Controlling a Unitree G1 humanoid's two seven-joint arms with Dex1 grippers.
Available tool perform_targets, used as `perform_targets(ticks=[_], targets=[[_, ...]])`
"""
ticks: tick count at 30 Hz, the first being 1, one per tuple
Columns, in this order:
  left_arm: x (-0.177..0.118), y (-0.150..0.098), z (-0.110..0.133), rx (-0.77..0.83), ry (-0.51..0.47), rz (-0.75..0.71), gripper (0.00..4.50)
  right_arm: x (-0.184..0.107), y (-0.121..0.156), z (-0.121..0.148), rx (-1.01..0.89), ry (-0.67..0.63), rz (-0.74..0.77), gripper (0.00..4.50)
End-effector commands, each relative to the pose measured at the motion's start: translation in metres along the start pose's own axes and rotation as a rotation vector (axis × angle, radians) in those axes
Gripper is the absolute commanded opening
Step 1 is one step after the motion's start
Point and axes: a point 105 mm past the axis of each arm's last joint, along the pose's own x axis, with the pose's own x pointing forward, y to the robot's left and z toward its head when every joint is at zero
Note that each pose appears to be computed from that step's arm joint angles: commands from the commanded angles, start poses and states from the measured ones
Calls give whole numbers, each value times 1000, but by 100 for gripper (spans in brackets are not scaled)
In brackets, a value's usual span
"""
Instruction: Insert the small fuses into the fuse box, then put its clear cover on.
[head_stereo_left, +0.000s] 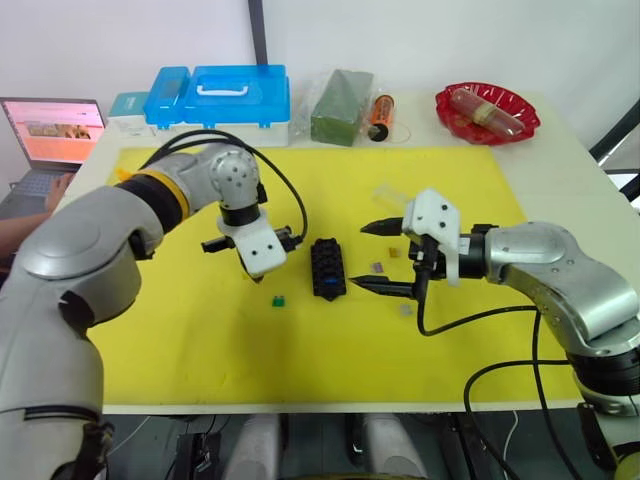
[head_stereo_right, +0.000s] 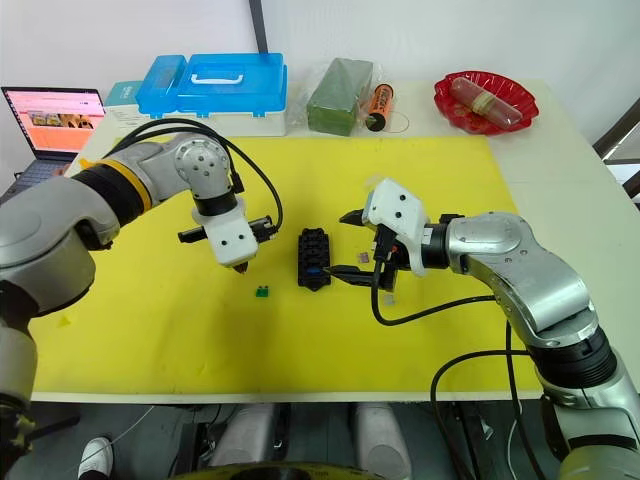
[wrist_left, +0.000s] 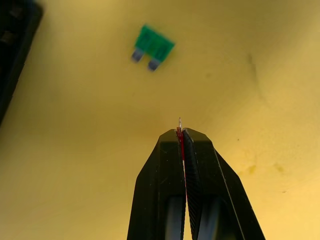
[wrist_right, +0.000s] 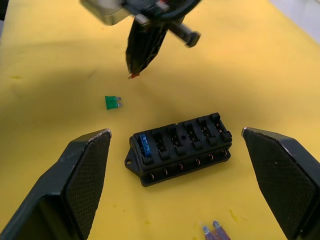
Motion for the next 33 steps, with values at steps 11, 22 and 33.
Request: perform_targets(ticks=[11, 22, 33], targets=[[-10, 31, 9, 80, -9, 139, 203, -4, 4, 13, -45, -23, 0, 450], [-73, 10, 2, -178, -122, 428, 449, 0, 12, 11, -26, -33, 24, 450], [-113, -23, 2, -800, -715, 766, 449, 4, 13, 12, -16, -56, 41, 450]])
